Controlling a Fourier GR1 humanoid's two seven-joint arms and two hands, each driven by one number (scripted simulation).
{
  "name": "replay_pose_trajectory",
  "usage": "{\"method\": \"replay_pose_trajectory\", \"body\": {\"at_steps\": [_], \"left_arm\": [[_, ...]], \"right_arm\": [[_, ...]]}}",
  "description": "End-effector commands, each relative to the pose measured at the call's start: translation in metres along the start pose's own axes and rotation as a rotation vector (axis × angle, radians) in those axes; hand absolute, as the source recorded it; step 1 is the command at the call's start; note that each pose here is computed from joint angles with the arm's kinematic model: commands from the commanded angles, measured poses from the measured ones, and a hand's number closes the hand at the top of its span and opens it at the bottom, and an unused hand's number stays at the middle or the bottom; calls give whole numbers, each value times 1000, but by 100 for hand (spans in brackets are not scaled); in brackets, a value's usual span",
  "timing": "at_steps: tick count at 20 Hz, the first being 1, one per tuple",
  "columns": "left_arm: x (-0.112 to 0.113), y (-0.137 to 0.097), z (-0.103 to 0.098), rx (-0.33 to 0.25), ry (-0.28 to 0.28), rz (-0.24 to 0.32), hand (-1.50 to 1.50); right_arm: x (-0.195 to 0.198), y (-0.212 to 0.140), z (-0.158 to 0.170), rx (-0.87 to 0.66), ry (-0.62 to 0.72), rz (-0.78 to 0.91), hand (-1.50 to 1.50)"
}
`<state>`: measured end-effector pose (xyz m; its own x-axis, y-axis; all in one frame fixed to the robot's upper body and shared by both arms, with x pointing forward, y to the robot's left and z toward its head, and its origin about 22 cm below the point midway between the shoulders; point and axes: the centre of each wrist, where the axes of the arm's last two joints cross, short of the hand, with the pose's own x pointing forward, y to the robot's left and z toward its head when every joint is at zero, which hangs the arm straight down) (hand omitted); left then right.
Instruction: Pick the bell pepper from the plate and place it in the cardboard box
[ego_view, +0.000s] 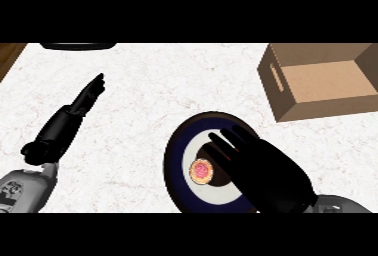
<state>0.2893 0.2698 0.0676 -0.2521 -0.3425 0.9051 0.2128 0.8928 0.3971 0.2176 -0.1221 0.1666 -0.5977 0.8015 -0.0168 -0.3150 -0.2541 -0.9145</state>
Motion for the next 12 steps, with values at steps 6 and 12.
{"method": "replay_pose_trajectory", "body": {"at_steps": [6,12], "left_arm": [[-10,14,-8,2,19,3,0],[12,18,-24,3,9,6,0]], "right_arm": [[14,30,-2,-17,30,44,-150],[-13,31,-32,-5,78,79,-150]]}}
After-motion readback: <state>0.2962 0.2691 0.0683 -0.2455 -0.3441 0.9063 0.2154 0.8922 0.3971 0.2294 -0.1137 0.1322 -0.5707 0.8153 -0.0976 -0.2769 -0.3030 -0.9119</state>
